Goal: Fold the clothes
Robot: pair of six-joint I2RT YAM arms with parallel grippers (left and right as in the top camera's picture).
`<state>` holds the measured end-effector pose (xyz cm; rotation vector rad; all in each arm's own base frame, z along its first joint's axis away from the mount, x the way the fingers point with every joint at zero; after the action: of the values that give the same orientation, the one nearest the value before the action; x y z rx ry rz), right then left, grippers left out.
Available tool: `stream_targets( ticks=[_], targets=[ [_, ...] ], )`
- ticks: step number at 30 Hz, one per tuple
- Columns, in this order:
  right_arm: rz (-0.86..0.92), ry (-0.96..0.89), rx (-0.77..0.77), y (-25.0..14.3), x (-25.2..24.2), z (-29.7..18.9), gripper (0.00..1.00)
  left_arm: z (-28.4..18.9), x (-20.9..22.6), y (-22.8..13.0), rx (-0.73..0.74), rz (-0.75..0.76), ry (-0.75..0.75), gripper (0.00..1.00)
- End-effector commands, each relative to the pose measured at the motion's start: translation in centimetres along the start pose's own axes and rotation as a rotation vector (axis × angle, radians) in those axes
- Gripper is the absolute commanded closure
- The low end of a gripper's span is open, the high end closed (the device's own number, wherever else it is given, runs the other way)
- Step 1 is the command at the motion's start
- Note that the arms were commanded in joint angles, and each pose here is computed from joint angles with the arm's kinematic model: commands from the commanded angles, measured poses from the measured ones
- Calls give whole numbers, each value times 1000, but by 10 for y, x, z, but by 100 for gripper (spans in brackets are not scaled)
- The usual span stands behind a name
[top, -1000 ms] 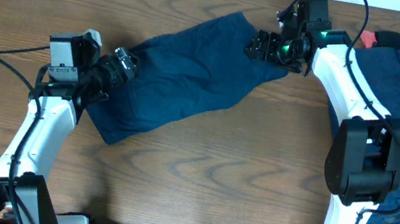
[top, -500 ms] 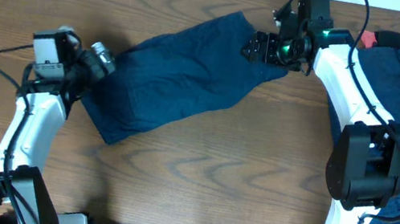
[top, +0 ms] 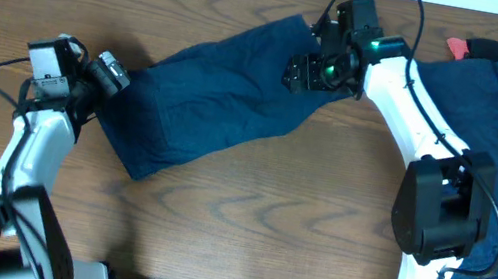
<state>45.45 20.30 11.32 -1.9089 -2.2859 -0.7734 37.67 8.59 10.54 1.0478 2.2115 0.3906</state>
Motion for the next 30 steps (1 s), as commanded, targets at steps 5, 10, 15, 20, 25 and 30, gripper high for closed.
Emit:
stream_targets(
  ticks=[5, 10, 15, 20, 25, 30],
  targets=[
    [-23, -51, -15, 3, -4, -2, 3, 26, -6, 3, 14, 24, -71, 10],
    [-22, -52, -12, 2, -4, -2, 3, 32, -3, -2, 34, 20, -71, 21],
    [-22, -52, -12, 2, -4, -2, 3, 35, 1, -10, 69, 10, -55, 77],
    [-20, -76, -10, 2, -7, -2, 3, 18, 11, -19, 123, -31, -1, 94],
    [-20, -100, -14, 2, -11, -3, 3, -28, 65, -33, 144, -337, 315, 94],
    [-21, -100, -16, 3, -11, -3, 3, -34, 73, -48, 204, -380, 364, 94]
  ],
)
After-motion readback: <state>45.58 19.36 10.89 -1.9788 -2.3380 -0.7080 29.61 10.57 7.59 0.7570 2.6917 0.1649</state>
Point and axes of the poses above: each gripper's point midway between its finger pads, its own z axis out along the fingers, its own x axis along the line the jaws close on, y = z × x, the point moved 3 cm from there along -z, back along the fingers, and after that the axes turned 4 degrees about z, right-handed, at the moved point
